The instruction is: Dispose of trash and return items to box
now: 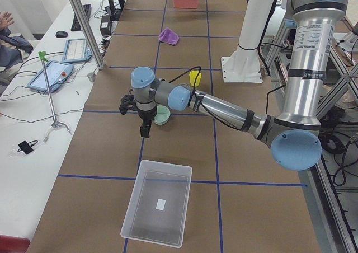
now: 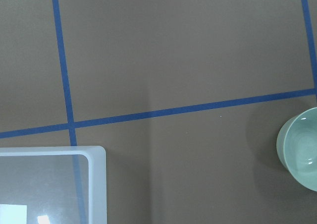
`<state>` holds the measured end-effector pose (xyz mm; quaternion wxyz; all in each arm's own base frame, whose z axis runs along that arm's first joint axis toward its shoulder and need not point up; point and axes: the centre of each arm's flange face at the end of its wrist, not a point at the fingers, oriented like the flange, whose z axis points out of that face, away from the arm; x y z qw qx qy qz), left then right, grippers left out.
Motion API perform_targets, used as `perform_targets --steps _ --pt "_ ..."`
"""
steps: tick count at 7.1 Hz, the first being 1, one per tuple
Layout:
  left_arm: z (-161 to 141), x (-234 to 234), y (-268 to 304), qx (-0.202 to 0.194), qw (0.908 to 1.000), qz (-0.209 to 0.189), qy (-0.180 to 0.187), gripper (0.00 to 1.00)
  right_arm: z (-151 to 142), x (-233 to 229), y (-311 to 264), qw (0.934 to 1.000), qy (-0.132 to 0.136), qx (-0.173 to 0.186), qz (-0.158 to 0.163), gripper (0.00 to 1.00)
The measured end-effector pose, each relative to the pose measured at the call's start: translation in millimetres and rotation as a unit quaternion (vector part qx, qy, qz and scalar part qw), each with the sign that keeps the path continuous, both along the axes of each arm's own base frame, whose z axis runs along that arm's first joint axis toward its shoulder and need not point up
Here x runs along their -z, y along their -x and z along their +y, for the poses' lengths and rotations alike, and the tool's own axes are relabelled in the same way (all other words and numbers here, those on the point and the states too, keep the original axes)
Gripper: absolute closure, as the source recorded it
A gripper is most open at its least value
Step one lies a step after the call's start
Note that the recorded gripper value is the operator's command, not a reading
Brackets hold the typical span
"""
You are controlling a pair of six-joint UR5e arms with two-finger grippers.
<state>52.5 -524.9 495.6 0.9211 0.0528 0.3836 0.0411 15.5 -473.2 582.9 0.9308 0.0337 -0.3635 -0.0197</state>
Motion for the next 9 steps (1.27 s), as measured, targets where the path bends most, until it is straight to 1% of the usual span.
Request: perform_targets --steps 2,6,8,9 --pt "2.4 -3.6 1.2 0.003 1.0 -0.002 0.004 0.02 -0.3 2.7 -1.1 1.0 -0.006 0.002 0.0 0.0" --pt "3.4 -16.4 0.7 0.004 0.9998 -0.005 0.017 0.02 8.9 -5.4 -5.0 1.0 0.003 -0.001 -0.001 0.0" --pt "-1.3 -33.5 6.5 -0.014 0.9998 -0.01 0.012 0.03 9.8 -6.7 -5.6 1.0 0.004 -0.002 0.001 0.0" --pt "-3.2 -43.4 24.7 -0.017 0.9998 -0.013 0.003 0.03 10.0 -6.9 -5.7 1.0 0.004 -0.001 0.001 0.0"
